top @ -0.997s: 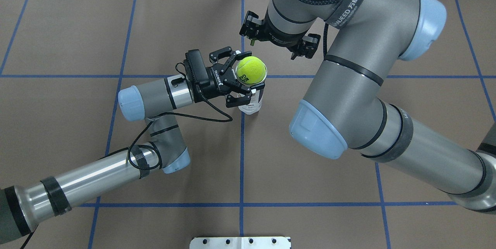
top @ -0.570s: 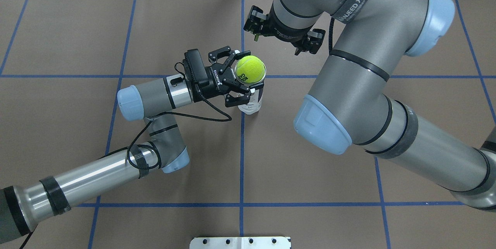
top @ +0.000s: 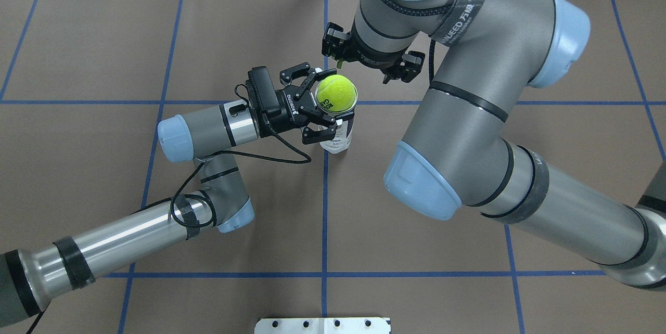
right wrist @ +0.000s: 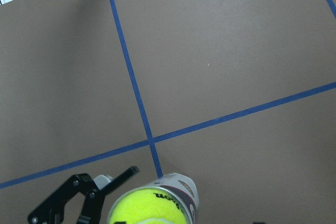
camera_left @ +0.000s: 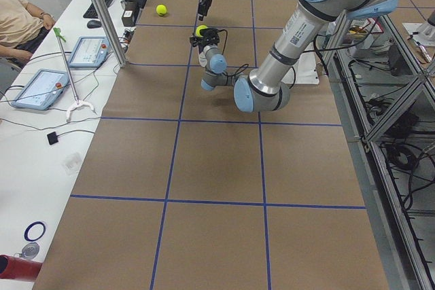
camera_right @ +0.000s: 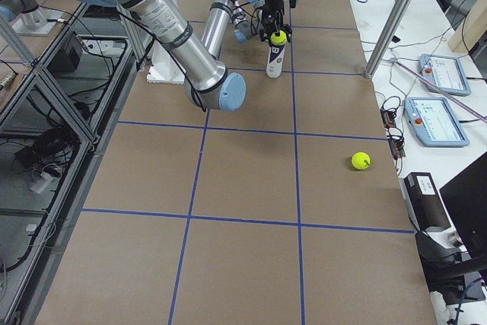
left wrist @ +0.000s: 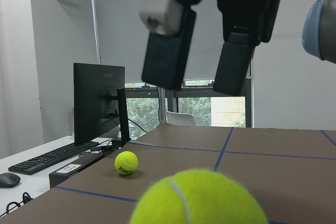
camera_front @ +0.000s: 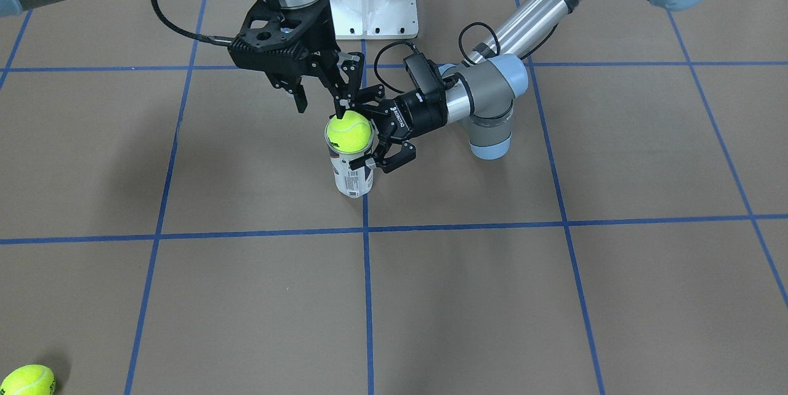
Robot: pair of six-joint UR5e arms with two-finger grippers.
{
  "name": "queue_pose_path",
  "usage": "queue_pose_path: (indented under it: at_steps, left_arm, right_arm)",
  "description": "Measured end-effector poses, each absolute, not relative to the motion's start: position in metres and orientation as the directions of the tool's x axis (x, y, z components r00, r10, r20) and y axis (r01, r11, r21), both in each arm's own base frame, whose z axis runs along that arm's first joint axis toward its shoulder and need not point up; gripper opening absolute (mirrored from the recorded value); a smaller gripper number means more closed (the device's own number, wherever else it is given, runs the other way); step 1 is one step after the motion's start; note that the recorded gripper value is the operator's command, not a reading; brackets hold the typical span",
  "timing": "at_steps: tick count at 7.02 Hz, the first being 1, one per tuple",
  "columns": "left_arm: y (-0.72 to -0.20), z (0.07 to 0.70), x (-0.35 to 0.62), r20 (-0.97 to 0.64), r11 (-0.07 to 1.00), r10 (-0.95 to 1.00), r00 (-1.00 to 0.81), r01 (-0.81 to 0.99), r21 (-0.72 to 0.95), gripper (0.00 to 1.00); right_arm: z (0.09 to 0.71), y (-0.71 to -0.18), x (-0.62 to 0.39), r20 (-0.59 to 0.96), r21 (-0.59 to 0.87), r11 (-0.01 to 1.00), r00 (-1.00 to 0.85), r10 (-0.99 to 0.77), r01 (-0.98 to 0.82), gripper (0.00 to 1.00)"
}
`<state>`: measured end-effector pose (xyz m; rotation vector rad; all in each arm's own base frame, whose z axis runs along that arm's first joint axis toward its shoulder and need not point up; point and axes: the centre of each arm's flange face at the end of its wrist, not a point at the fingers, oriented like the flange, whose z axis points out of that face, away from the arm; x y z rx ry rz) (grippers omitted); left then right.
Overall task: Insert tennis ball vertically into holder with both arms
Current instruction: 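Lower the ball into the cup mouth and push it down with the right gripper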
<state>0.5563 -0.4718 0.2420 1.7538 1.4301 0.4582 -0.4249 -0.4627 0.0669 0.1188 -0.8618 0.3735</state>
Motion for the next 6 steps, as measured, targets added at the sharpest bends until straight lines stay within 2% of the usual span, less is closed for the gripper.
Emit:
queue_pose_path:
  at_steps: [1,6]
  left_arm:
    - [-0.472,0.242,0.556,-0.206,-0.031,0.934,0.292,0.64,0.768,0.99]
    - [-0.472,0.242,0.557,-0.207,-0.03,0.934,0.292,0.64,0.768,0.99]
  right_arm:
    - [0.067,-0.456,-0.436,0.757,-0.046,0.931,0.596,0.269,-0.362,0.0]
    - [0.079,-0.45,-0.472,0.736,-0.036,0.938,0.625,0.259,-0.345,0.0]
